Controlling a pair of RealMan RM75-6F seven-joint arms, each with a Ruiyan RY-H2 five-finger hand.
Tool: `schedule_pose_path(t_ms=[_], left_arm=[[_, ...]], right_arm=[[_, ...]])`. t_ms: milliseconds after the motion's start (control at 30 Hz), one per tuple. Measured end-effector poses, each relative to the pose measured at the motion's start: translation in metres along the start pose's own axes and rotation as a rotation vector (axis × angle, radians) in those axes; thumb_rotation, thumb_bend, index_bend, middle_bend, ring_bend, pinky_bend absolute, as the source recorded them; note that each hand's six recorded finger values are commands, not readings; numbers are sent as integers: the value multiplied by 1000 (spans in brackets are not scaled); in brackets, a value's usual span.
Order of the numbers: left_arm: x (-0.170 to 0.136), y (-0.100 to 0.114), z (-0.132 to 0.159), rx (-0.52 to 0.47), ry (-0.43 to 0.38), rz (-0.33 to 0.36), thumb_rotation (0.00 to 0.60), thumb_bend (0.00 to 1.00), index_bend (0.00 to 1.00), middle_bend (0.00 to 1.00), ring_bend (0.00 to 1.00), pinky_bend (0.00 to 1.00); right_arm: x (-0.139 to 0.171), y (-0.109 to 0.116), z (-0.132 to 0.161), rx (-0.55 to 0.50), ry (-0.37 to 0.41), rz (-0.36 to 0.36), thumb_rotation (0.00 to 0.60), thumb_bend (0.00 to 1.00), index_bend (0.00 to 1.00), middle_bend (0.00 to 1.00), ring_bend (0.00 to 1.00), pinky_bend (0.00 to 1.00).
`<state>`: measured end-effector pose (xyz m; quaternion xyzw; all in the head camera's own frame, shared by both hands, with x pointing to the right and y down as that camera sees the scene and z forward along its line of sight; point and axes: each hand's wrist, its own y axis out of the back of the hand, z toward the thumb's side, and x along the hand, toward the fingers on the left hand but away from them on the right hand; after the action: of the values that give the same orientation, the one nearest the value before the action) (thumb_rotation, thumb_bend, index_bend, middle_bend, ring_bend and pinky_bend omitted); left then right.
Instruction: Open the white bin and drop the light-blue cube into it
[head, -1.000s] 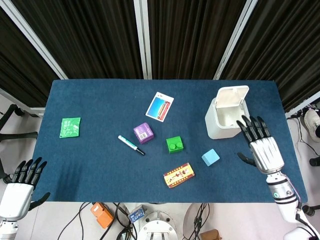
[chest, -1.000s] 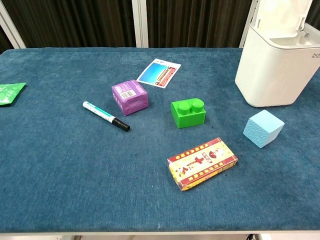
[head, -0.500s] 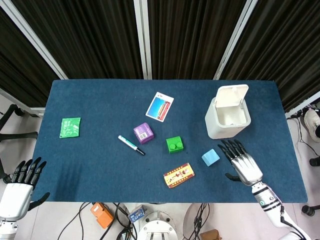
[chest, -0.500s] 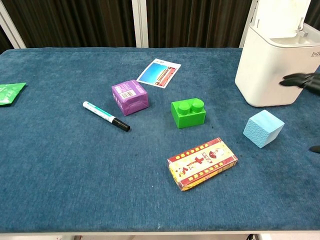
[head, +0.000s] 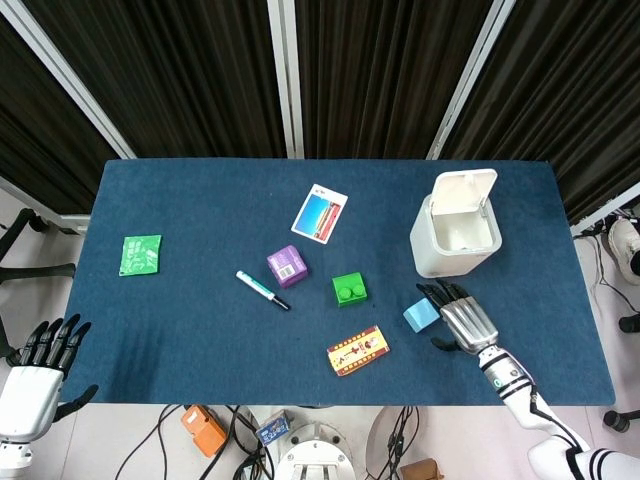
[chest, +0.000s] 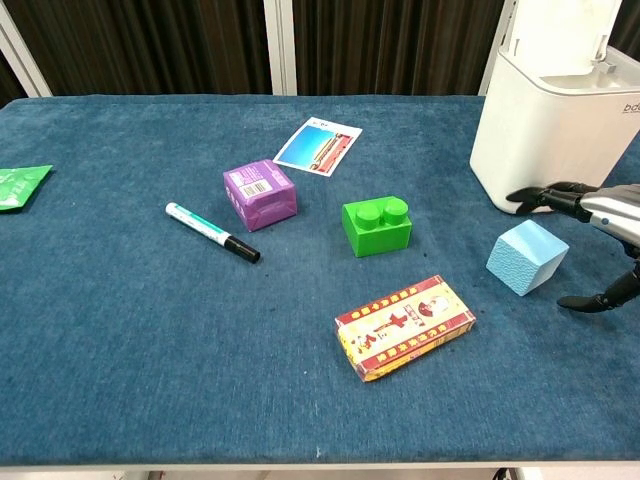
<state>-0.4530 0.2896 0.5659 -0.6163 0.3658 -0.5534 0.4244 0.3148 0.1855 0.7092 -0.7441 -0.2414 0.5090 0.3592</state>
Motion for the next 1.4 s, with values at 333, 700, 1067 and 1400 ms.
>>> schedule_pose_path(t_ms=[333,700,1067,1400], left_arm=[[0,0,0,-1,-2,3,600,100,0,0,0,14],[-2,2,0,-3,-3,9,600,100,0,0,0,13],[-1,2,0,-3,-1,13,600,100,0,0,0,13],[3,-3,1,10,6,-2,600,100,0,0,0,13]], right_arm=[[-7,0,-1,0,-8,-16,600,392,465,429,335,413],[1,22,-1,14,-15,-119,600,417,772,654,554,566],[44,116,-9,-21,-30,-448,600,417,741,654,555,566],[10,167,-52,-1,-250,-428,600,417,672,654,526,564]])
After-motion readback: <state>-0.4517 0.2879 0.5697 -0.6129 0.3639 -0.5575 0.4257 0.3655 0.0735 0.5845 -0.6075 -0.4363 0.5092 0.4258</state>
